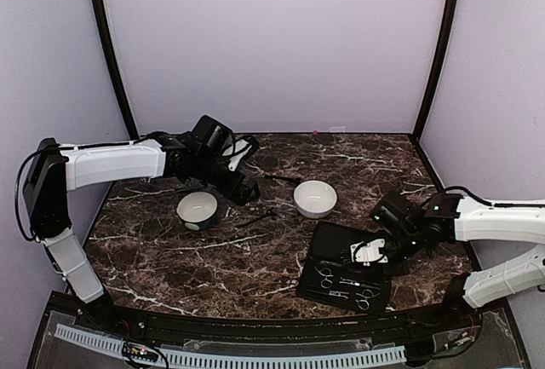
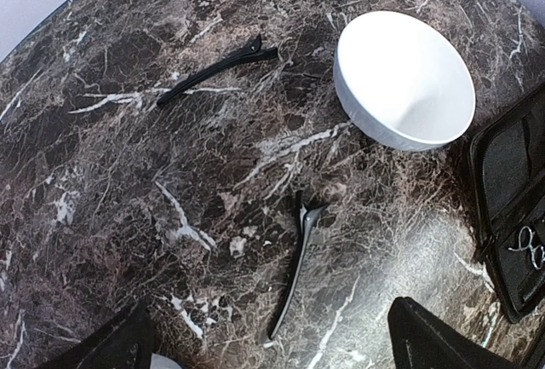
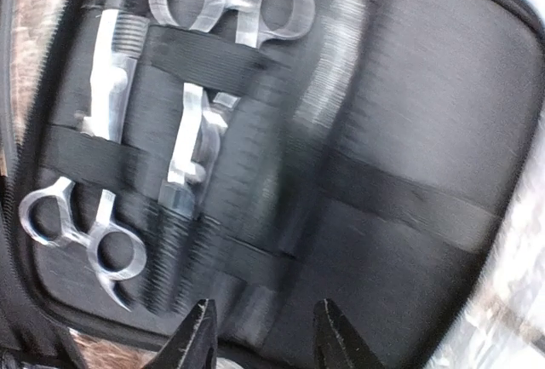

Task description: Sort the hair-cutting tools

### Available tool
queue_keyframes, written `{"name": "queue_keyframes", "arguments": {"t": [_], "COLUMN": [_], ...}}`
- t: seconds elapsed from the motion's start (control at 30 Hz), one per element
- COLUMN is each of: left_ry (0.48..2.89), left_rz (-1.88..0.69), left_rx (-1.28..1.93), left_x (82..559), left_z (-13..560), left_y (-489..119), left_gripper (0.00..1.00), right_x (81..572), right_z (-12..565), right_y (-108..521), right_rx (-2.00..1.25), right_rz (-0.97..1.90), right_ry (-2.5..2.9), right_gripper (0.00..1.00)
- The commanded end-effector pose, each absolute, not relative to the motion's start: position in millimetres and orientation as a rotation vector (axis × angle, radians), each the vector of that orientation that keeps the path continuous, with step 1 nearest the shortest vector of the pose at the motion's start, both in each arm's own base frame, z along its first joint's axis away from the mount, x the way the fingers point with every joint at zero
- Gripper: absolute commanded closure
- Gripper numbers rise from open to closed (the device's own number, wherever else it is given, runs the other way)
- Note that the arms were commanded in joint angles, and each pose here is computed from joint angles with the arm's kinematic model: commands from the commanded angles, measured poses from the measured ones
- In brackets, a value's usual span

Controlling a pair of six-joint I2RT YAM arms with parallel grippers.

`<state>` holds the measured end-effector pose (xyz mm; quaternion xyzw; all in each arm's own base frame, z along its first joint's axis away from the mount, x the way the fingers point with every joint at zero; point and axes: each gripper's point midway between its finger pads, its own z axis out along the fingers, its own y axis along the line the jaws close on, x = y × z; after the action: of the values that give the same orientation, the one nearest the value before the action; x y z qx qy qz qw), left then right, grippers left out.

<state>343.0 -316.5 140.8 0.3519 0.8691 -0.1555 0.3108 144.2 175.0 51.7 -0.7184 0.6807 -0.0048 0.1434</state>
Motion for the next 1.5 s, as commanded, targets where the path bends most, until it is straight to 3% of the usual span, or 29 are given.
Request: {"name": "queue_keyframes", "arguments": {"t": [0.0, 0.23, 0.43, 0.6, 0.83, 1.23, 1.47], "left_ry": [2.138, 2.067, 2.184, 2.203, 2.324, 2.412, 2.446], "left_rz": [-0.425, -0.289, -0.171, -0.333, -0.352, -0.361, -0.372], "left_rx": [0.876, 0.861, 0.960, 1.125, 1.168, 1.220, 1.221], "left_x": [348, 363, 369, 344, 347, 343, 343], "left_z": [195, 202, 173, 150, 107, 65, 49], "left_y": [-317, -298, -295, -316, -330, -336, -341], "left_gripper": [0.01, 0.03, 0.20, 0.21, 0.28, 0.27, 0.36], "right_x": [168, 225, 234, 224, 226, 227, 236], "right_z": [73, 103, 94, 72, 59, 52, 59], "right_y": [167, 169, 186, 188, 188, 190, 186], "right_rx": [-1.925, -1.536, -1.529, -1.574, -1.584, -1.618, -1.589], "right_rz": [-0.011, 0.118, 0.327, 0.405, 0.402, 0.383, 0.303], "right_ry": [1.982, 1.992, 2.061, 2.131, 2.162, 2.183, 2.158], "right_gripper": [0.60, 0.47, 0.49, 0.51, 0.55, 0.59, 0.59]}}
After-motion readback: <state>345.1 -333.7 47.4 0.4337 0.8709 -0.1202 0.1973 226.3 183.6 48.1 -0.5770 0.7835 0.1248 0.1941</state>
